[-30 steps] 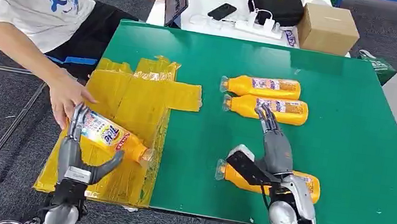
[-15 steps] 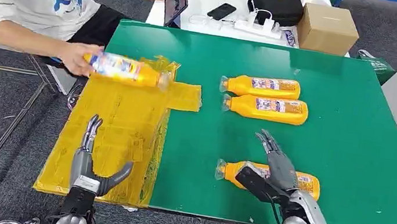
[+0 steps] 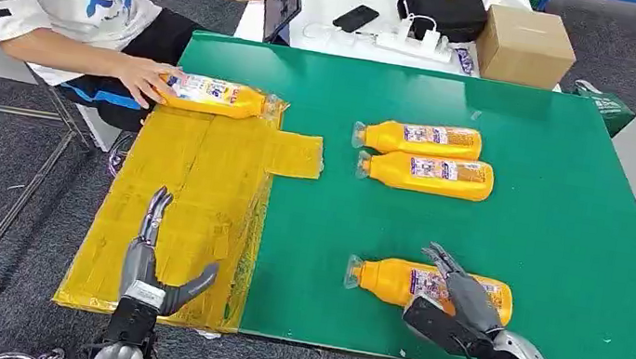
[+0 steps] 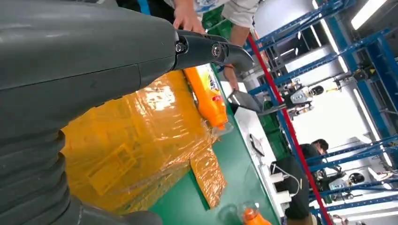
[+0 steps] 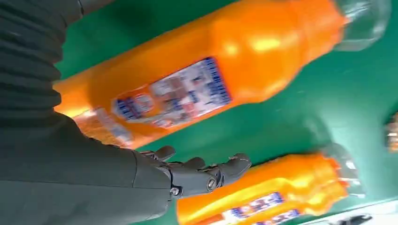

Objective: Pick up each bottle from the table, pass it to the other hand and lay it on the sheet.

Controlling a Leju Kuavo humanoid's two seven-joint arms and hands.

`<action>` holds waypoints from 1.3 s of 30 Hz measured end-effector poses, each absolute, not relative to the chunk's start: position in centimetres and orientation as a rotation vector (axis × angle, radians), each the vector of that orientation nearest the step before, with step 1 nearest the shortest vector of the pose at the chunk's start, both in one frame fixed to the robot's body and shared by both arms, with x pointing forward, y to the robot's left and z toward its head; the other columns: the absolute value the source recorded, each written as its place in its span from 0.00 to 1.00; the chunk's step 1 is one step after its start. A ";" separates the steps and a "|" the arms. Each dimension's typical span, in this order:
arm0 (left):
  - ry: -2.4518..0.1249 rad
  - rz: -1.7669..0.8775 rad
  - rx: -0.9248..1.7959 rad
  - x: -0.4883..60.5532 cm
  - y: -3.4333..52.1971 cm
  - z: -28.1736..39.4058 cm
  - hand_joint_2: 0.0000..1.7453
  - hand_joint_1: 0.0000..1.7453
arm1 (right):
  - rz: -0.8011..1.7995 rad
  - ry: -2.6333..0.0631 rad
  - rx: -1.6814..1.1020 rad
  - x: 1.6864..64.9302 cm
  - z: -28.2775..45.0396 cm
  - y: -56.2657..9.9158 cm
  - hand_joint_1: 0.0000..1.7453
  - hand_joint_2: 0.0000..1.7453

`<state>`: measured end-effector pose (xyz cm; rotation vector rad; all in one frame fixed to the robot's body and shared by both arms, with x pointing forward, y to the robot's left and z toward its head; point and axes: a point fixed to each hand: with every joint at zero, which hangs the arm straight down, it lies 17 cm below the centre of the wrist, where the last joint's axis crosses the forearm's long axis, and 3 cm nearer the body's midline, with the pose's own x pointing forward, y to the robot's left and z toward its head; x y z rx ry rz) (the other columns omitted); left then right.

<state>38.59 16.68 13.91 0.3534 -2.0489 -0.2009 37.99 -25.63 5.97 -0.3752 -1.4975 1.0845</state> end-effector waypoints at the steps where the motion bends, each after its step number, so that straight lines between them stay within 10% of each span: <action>1: -2.046 -0.202 0.349 38.6 16.6 13.8 1.00 0.00 | 1.093 -1.484 -0.385 37.9 5.8 -26.0 0.00 1.00; 39: -1.973 -0.221 0.260 40.0 15.2 11.7 1.00 0.00 | 1.139 -1.263 -0.628 39.7 1.6 -31.1 0.00 1.00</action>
